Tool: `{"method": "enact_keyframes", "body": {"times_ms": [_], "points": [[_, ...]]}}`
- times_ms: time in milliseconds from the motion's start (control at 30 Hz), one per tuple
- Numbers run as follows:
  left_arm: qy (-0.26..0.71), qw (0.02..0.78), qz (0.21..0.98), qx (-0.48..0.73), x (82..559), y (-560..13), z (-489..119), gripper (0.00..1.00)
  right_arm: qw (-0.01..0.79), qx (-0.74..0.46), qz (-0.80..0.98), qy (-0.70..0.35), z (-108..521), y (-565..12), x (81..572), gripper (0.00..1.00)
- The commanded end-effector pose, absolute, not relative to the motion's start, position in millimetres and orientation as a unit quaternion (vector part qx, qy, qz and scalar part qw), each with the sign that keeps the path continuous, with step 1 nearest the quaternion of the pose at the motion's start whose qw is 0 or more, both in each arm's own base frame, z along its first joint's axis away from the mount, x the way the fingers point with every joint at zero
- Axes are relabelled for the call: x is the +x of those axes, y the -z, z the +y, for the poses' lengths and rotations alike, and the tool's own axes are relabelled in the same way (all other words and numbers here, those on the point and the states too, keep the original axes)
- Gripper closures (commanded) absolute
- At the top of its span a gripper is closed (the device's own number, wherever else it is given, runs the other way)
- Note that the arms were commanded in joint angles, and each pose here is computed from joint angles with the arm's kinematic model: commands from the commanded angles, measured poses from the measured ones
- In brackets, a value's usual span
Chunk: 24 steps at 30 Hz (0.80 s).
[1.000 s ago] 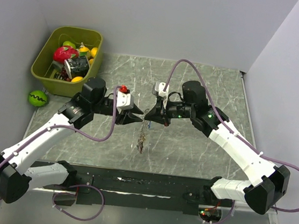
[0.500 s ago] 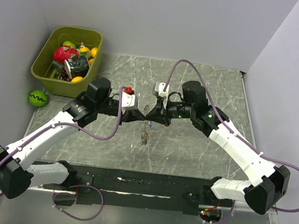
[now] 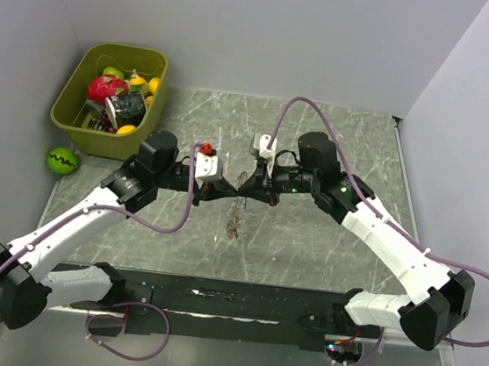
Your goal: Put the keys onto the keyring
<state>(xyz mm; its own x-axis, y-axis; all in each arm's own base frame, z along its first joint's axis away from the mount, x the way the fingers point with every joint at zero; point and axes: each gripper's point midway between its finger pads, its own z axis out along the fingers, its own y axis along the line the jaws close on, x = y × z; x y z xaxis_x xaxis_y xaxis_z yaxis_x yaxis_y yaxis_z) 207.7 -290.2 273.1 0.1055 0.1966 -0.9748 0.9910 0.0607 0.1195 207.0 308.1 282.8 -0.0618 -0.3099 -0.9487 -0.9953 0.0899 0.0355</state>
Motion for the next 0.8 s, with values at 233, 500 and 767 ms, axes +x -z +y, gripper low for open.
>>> {"method": "enact_keyframes", "body": {"times_ms": [233, 500, 767], "points": [[0.397, 0.559, 0.469, 0.557, 198, -308, -293, 0.99, 0.468, -0.532, 0.572, -0.414, 316, -316, 211, 0.99], [0.396, 0.567, 0.463, 0.554, 196, -310, -292, 0.99, 0.475, -0.528, 0.571, -0.412, 315, -318, 210, 0.96], [0.399, 0.584, 0.442, 0.551, 192, -316, -291, 0.99, 0.477, -0.524, 0.575, -0.409, 314, -315, 212, 0.93]]}}
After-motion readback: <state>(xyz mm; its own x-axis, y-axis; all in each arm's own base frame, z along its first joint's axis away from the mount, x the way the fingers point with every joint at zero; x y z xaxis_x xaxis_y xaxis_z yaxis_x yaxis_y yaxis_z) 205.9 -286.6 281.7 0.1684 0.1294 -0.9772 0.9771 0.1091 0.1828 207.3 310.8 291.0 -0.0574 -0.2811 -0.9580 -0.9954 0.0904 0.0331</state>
